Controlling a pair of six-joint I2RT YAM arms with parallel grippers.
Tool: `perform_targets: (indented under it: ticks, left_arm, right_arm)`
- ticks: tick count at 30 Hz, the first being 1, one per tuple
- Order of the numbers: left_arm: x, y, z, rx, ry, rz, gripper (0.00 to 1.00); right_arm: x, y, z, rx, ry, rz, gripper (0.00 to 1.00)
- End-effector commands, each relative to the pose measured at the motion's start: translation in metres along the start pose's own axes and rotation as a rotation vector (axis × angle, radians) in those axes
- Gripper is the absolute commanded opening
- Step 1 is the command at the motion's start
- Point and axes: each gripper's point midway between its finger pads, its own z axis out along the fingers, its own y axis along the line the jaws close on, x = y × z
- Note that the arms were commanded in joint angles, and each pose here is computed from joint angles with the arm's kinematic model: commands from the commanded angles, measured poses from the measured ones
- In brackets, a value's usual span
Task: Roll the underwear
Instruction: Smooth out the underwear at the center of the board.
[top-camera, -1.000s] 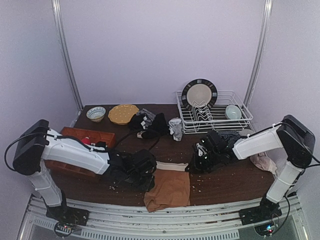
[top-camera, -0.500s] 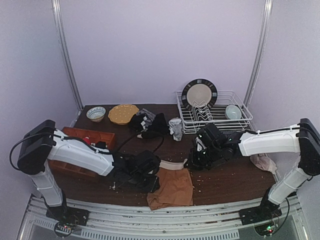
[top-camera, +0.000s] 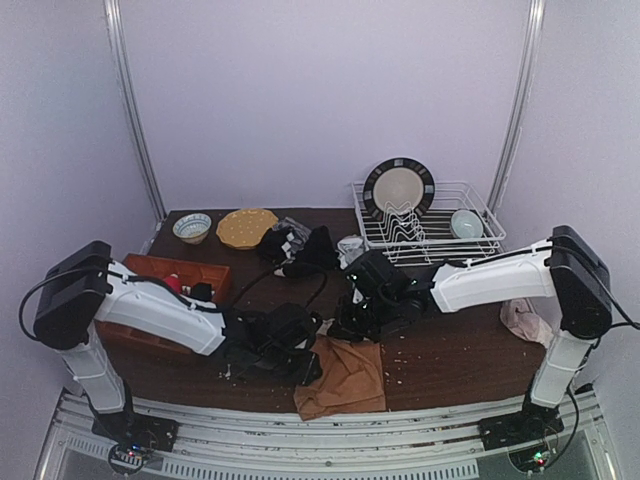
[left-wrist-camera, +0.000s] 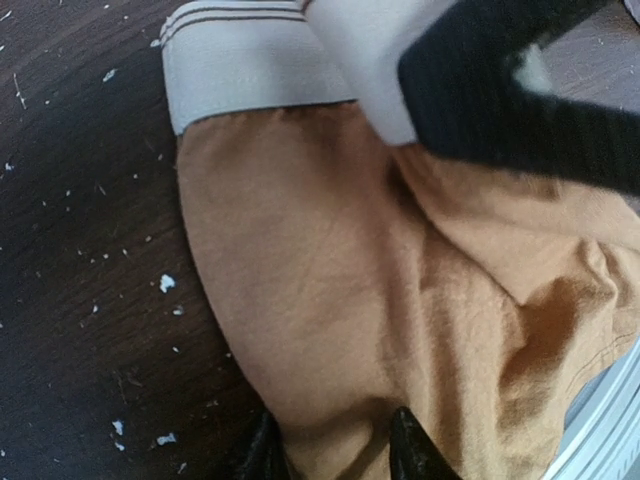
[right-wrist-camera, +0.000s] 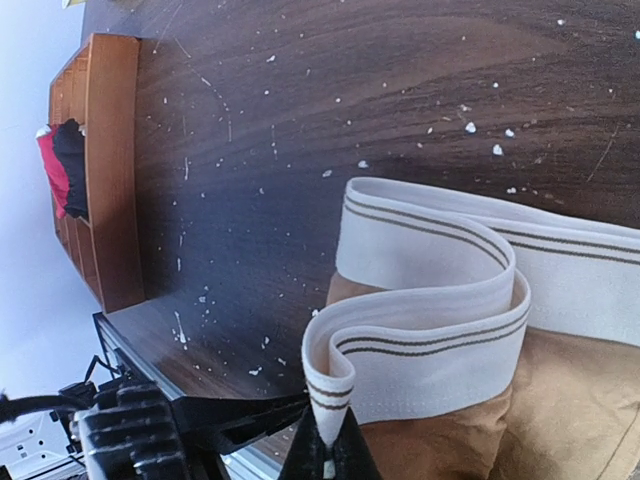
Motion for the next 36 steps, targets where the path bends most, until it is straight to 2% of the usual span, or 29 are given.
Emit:
perform_targets:
  ticks: [1, 13, 16, 18, 21, 25, 31, 36]
  left_arm:
    - [0.011, 0.011, -0.002, -0.016, 0.022, -0.012, 0.37]
    - [0.019, 0.016, -0.001, -0.023, 0.04, -0.017, 0.37]
    - [0.017, 0.014, -0.009, -0.017, 0.032, -0.023, 0.38]
    - [0.013, 0.012, -0.02, -0.007, 0.019, -0.033, 0.45]
    - [0.009, 0.007, -0.041, 0.016, -0.014, -0.048, 0.57]
    - [0.018, -0.001, -0.053, 0.085, 0.018, -0.089, 0.66]
    - [0.038, -0.018, -0.047, 0.218, 0.101, -0.201, 0.66]
    - [0.053, -0.019, -0.051, 0.242, 0.12, -0.259, 0.68]
  right_arm:
    - [-0.016, -0.011, -0.006, 0.045, -0.065, -0.005, 0.0]
    - [-0.031, -0.112, -0.048, 0.3, -0.139, -0.023, 0.0]
    - [-0.029, -0.106, -0.053, 0.302, -0.104, -0.071, 0.26]
    - [-0.031, -0.097, -0.064, 0.297, -0.123, -0.104, 0.44]
    - [-0.036, -0.077, -0.082, 0.29, -0.171, -0.169, 0.57]
    - [-0.029, -0.045, -0.085, 0.272, -0.186, -0.25, 0.58]
    - [0.007, -0.005, -0.039, 0.133, -0.06, -0.288, 0.51]
    - [0.039, -0.004, -0.002, 0.136, 0.032, -0.326, 0.42]
